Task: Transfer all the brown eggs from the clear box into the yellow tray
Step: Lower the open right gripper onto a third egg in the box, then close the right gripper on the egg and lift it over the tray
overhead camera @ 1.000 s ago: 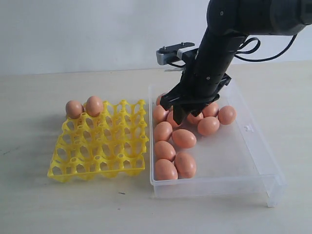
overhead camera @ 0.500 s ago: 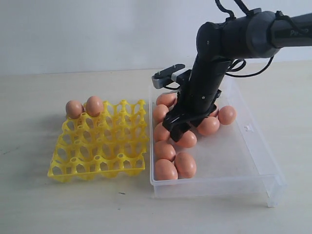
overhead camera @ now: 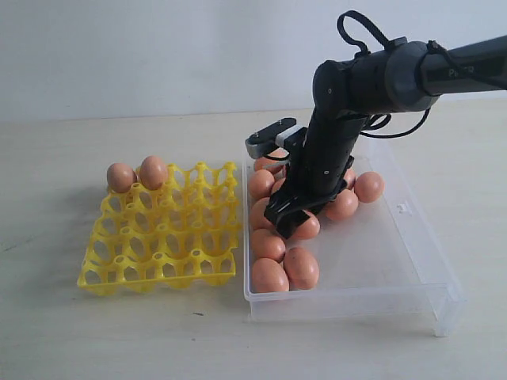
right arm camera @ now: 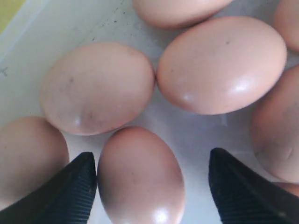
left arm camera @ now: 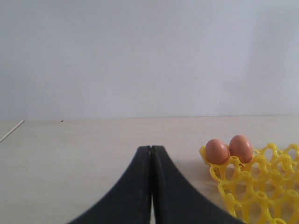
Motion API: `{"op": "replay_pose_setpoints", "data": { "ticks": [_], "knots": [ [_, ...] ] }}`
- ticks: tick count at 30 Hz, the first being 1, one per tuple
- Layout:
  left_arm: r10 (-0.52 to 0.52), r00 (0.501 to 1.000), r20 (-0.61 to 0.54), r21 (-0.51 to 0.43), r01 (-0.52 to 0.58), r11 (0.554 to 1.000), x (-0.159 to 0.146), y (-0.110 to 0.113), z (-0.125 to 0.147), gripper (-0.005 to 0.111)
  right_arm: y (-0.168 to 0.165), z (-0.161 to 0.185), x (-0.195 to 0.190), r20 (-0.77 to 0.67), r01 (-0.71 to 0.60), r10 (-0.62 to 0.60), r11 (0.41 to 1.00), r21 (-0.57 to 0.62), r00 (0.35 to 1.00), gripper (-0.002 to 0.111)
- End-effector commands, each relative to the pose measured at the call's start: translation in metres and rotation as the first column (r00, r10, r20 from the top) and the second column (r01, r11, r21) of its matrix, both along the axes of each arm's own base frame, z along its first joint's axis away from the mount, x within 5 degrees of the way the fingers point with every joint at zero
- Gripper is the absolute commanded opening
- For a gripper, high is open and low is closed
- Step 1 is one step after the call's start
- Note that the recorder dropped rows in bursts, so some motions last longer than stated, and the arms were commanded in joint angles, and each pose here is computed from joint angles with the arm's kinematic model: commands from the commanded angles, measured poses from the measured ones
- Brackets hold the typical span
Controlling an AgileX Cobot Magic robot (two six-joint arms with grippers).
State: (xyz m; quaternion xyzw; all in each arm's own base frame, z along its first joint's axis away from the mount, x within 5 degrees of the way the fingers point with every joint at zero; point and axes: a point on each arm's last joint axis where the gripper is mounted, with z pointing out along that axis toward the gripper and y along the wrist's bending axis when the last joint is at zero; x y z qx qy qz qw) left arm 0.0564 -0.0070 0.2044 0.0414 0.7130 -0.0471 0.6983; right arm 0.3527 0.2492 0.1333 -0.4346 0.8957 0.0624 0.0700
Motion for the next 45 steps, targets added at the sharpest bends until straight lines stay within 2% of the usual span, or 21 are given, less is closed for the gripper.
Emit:
{"op": "replay_pose_setpoints", "data": {
  "ticks": [1, 4, 10, 15, 20, 22, 25, 28, 31, 34, 40, 45],
  "knots": [
    [-0.003, 1.0, 0.003, -0.011, 0.003, 1.0, 0.0, 0.0, -0.001, 0.0, -0.001, 0.0, 0.0, 0.004, -0.008, 0.008, 1.0, -0.003, 1.0, 0.058],
    [-0.003, 1.0, 0.003, -0.011, 0.003, 1.0, 0.0, 0.0, -0.001, 0.0, -0.001, 0.0, -0.001, -0.01, -0.008, 0.008, 1.0, -0.01, 1.0, 0.044],
    [-0.003, 1.0, 0.003, -0.011, 0.003, 1.0, 0.0, 0.0, -0.001, 0.0, -0.004, 0.019, -0.002, 0.014, -0.017, 0.017, 1.0, -0.016, 1.0, 0.001],
    [-0.003, 1.0, 0.003, -0.011, 0.003, 1.0, 0.0, 0.0, -0.001, 0.0, -0.003, 0.059, 0.0, 0.104, 0.008, -0.013, 0.999, 0.051, 0.994, 0.0],
    [-0.003, 1.0, 0.003, -0.011, 0.003, 1.0, 0.0, 0.0, -0.001, 0.0, 0.003, 0.116, 0.0, 0.224, 0.03, -0.082, 0.974, 0.225, 0.971, 0.0],
    [-0.003, 1.0, 0.003, -0.011, 0.003, 1.0, 0.0, 0.0, -0.001, 0.0, 0.007, 0.139, -0.001, 0.263, 0.042, -0.138, 0.94, 0.339, 0.955, 0.0],
    [-0.003, 1.0, 0.003, -0.011, 0.003, 1.0, 0.0, 0.0, -0.001, 0.0, 0.014, 0.16, -0.002, 0.25, 0.084, -0.237, 0.86, 0.503, 0.939, 0.0],
    [-0.003, 1.0, 0.003, -0.011, 0.003, 1.0, 0.0, 0.0, -0.001, 0.0, 0.02, 0.167, -0.001, 0.197, 0.131, -0.306, 0.786, 0.604, 0.931, 0.0],
    [-0.003, 1.0, 0.003, -0.011, 0.003, 1.0, 0.0, 0.0, -0.001, 0.0, 0.025, 0.163, 0.001, 0.169, 0.148, -0.326, 0.756, 0.638, 0.93, 0.0],
    [-0.003, 1.0, 0.003, -0.011, 0.003, 1.0, 0.0, 0.0, -0.001, 0.0, 0.032, 0.157, -0.001, 0.201, 0.141, -0.353, 0.74, 0.658, 0.914, 0.0],
    [-0.003, 1.0, 0.003, -0.011, 0.003, 1.0, 0.0, 0.0, -0.001, 0.0, 0.061, 0.144, -0.019, 0.299, 0.091, -0.435, 0.679, 0.728, 0.849, 0.0],
    [-0.003, 1.0, 0.003, -0.011, 0.003, 1.0, 0.0, 0.0, -0.001, 0.0, 0.086, 0.13, -0.033, 0.388, 0.022, -0.525, 0.614, 0.789, 0.757, 0.0]
  ]
}}
